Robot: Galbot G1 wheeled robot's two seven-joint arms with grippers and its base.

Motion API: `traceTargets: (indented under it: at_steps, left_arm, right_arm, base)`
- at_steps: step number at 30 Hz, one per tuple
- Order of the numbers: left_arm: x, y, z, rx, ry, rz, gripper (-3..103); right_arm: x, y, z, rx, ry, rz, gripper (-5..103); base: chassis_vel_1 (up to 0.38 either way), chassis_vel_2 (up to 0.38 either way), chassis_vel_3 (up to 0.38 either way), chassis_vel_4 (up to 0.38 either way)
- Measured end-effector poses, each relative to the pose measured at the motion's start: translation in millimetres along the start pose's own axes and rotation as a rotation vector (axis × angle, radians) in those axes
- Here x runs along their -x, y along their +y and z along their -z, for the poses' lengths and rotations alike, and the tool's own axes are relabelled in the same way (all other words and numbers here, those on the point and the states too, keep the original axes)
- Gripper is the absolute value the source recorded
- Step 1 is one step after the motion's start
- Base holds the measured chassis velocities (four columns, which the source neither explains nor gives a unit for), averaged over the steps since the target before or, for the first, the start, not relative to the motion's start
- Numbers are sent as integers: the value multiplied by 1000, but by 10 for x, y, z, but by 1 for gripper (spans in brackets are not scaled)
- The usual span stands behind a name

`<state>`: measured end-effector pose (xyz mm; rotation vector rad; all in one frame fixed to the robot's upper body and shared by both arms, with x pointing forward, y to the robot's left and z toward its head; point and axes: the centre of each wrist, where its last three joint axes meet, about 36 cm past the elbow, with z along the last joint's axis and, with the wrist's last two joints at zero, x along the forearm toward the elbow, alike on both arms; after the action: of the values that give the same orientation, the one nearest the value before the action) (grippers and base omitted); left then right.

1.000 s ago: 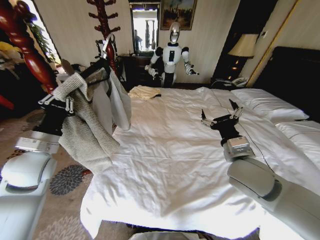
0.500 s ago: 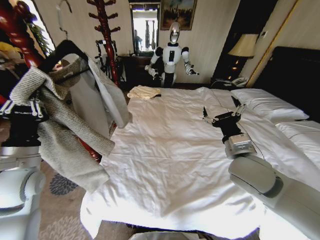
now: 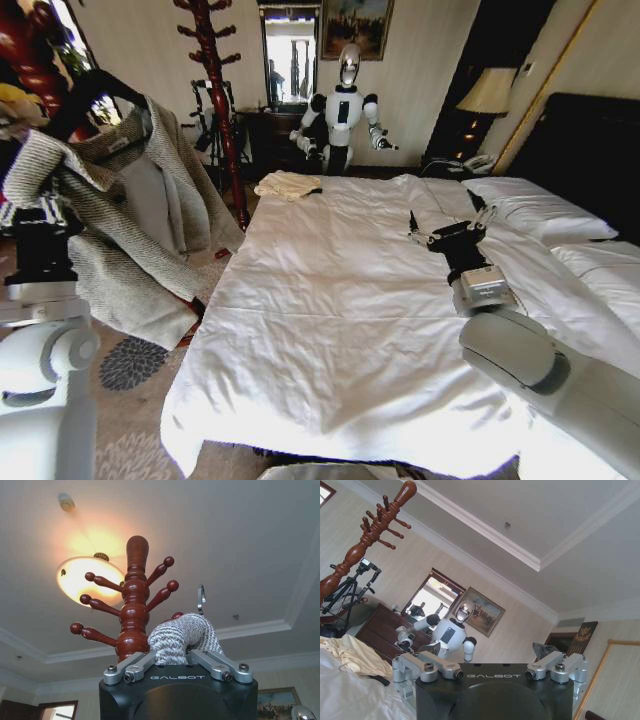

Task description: Pick up the clothes from the bed and hang them on the clothes hanger.

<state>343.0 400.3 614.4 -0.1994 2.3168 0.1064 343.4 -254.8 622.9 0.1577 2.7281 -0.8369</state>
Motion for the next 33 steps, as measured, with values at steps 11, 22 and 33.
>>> traceTargets:
  at_steps: [11, 22, 33]
  left_arm:
    - [118, 173, -91, -65, 33, 41, 7]
    - [357, 333, -367, -132, 80, 84, 7]
    - [438, 397, -506, -170, 121, 63, 7]
  right_arm:
    - [-20, 3, 59, 39, 18, 15, 100]
    - [-92, 5, 119, 56, 25, 18, 100]
    - [-60, 14, 84, 57, 34, 12, 100]
  base:
    - [0, 0, 0, 0]
    - [0, 0, 0, 0]
    - [0, 0, 0, 0]
